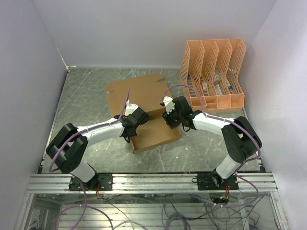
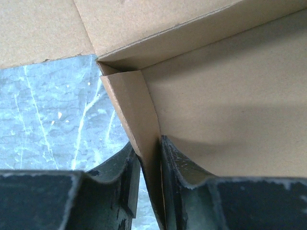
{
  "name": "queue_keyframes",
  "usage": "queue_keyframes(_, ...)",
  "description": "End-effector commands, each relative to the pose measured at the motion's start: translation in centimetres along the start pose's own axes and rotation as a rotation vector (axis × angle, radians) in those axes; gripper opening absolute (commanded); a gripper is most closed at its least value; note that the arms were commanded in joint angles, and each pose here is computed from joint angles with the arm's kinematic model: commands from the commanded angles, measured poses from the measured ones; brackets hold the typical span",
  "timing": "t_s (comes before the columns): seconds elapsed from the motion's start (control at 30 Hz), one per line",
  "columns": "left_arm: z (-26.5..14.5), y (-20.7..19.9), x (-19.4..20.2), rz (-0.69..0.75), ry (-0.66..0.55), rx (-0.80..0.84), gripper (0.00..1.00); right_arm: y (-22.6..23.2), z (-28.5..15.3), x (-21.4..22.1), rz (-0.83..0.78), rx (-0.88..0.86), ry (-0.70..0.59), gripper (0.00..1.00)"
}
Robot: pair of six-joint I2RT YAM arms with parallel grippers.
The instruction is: Fold the paper box
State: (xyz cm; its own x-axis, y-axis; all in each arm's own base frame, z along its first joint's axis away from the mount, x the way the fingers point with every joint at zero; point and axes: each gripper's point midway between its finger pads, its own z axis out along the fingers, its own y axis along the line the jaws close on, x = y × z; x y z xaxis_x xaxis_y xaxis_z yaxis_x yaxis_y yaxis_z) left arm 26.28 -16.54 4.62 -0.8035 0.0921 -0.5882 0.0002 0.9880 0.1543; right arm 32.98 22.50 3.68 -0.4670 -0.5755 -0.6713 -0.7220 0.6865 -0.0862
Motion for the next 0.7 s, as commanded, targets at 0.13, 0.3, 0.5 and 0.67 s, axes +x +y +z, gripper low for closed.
queue_keyframes(0.13, -0.7, -1.3, -1.4, -0.028, -0.06, 0.049, 0.4, -0.1, -1.0, 0.0, 0.02, -0.037, -0.006, 0.49)
queue_keyframes(0.3, -1.1, -1.3, -1.6, -0.03, -0.063, 0.053, 0.5, 0.0, -1.3, -0.5, 0.018, -0.046, -0.026, 0.51)
queue_keyframes(0.5, -1.5, -1.4, -2.1, -0.038, -0.071, 0.06, 0.48, 0.1, -1.4, -0.6, 0.017, -0.055, -0.029, 0.52)
queue_keyframes(0.67, -1.4, -1.8, -1.7, -0.031, -0.049, 0.074, 0.45, -0.3, -0.3, 1.2, 0.023, -0.028, 0.047, 0.39)
